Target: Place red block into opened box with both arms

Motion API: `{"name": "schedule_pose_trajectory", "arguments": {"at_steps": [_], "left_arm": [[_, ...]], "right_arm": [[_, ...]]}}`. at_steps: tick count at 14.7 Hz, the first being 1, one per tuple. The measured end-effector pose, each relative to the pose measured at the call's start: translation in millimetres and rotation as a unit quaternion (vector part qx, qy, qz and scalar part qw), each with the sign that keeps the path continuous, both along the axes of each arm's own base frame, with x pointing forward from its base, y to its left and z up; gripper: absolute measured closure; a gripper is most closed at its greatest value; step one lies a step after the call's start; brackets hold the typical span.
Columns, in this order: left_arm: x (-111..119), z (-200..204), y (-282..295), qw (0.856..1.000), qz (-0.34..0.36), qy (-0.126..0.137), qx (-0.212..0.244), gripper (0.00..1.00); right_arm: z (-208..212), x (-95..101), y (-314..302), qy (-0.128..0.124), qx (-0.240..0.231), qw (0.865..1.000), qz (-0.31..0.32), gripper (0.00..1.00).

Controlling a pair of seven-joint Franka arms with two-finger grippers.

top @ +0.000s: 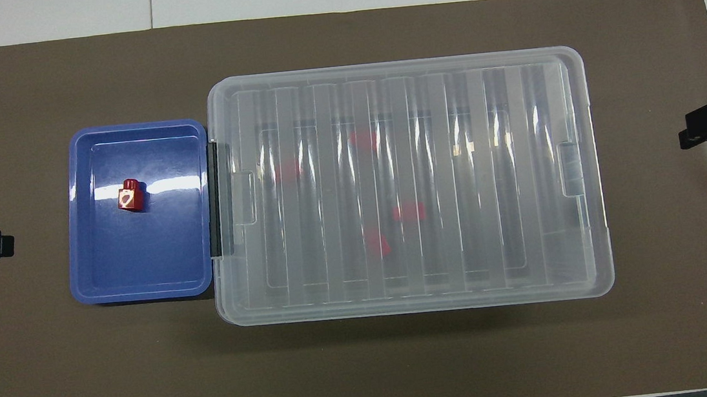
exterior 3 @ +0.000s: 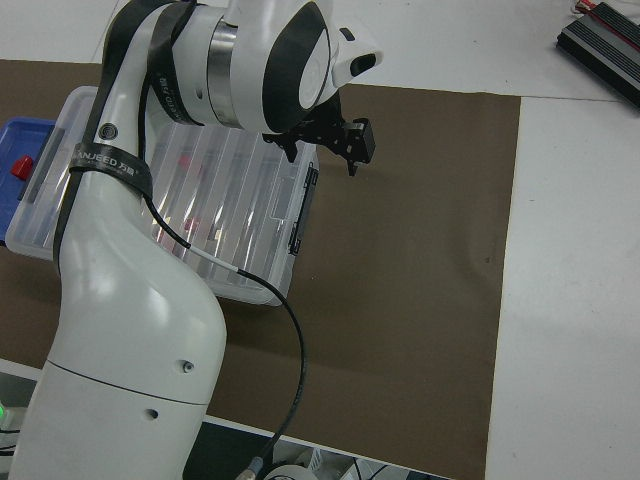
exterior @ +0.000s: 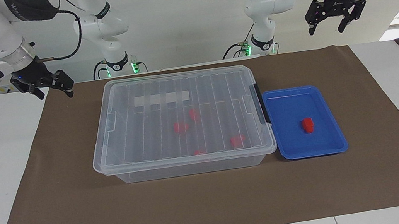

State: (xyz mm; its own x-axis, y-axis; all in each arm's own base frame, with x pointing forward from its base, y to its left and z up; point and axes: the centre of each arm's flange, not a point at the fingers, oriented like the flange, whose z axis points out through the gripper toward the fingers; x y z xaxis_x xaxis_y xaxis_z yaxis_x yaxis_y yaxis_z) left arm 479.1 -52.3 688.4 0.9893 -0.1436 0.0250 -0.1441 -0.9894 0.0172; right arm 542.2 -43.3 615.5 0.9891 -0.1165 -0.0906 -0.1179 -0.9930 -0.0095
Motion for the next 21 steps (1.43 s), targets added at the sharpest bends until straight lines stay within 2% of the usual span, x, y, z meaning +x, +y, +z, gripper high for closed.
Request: {"name": "schedule_pose_trajectory", "arguments": {"at_steps": [3,8,14,17,21], "left_arm": [[0,0,0,1.0,0.0,0.0,0.0,0.0],[0,0,0,1.0,0.0,0.0,0.0,0.0],[0,0,0,1.0,0.0,0.0,0.0,0.0],[0,0,0,1.0,0.0,0.0,0.0,0.0],[0,0,0,1.0,0.0,0.0,0.0,0.0]], "right_arm": [[-8,6.5,14,-0.027,0.001,1.0,0.013,0.0],[-56,10.5,28,-0.04,0.004,0.999,0.023,0.0],[-126,39.1,67,-0.039,0.017,0.999,0.018,0.0],[-150,37.3,79,-0.038,0.017,0.999,0.025,0.0],[-156,33.1,73,-0.029,0.017,0.999,0.023,0.0]]}}
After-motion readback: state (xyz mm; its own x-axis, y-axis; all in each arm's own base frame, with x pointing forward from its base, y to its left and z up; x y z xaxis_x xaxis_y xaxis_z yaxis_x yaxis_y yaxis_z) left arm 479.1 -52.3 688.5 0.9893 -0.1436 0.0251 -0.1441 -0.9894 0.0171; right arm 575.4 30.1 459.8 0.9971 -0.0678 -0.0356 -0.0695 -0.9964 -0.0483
